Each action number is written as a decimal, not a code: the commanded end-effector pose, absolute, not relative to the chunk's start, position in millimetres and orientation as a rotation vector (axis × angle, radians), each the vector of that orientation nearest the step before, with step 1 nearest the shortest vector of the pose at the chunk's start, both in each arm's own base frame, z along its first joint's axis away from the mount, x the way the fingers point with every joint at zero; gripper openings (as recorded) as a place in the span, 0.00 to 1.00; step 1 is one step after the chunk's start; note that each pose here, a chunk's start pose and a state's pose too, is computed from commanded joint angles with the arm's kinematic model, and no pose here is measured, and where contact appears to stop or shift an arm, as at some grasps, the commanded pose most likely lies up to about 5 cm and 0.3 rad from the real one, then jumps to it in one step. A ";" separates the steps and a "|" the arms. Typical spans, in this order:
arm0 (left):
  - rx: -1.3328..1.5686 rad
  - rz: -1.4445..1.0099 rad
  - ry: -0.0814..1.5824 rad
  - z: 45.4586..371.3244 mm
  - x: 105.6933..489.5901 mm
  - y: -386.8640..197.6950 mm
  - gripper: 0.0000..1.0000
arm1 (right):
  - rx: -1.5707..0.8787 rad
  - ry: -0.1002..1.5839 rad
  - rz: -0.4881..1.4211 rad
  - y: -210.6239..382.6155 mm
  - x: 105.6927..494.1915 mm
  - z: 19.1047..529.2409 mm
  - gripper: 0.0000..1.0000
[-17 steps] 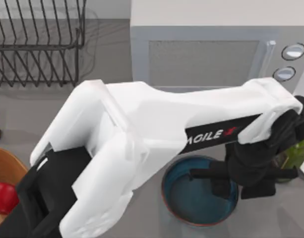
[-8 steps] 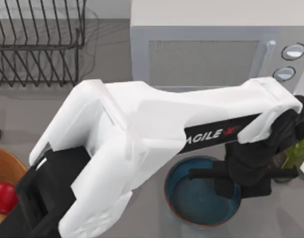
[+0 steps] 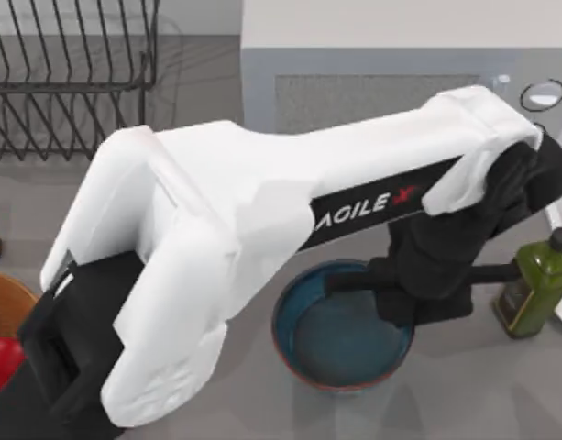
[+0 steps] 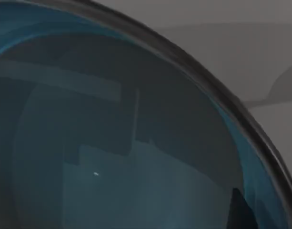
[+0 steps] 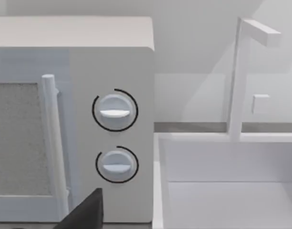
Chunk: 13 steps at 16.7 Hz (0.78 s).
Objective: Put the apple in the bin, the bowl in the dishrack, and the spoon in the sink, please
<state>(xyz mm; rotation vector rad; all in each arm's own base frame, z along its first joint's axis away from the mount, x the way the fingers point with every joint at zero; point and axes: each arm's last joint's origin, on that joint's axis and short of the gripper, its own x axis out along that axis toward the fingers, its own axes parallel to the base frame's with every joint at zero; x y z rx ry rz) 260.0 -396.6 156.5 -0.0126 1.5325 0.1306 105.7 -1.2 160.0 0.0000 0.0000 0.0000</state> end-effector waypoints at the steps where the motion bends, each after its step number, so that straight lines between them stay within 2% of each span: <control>1: -0.023 0.158 1.528 165.8 265.4 -393.6 0.00 | 0.000 0.000 0.000 -1.2 105.7 160.0 1.00; 4: -0.030 0.167 1.529 198.8 268.5 -391.2 0.00 | 0.000 0.000 0.000 -1.2 105.7 160.0 1.00; 6: -0.010 0.115 1.544 215.8 257.5 -397.1 0.00 | 0.000 0.000 0.000 -1.2 105.7 160.0 1.00; 9: 0.014 0.000 1.566 228.3 235.7 -413.0 0.00 | 0.000 0.000 0.000 -1.2 105.7 160.0 1.00; 13: 0.016 -0.020 1.570 229.4 232.4 -415.8 0.00 | 0.000 0.000 0.000 -1.2 105.7 160.0 1.00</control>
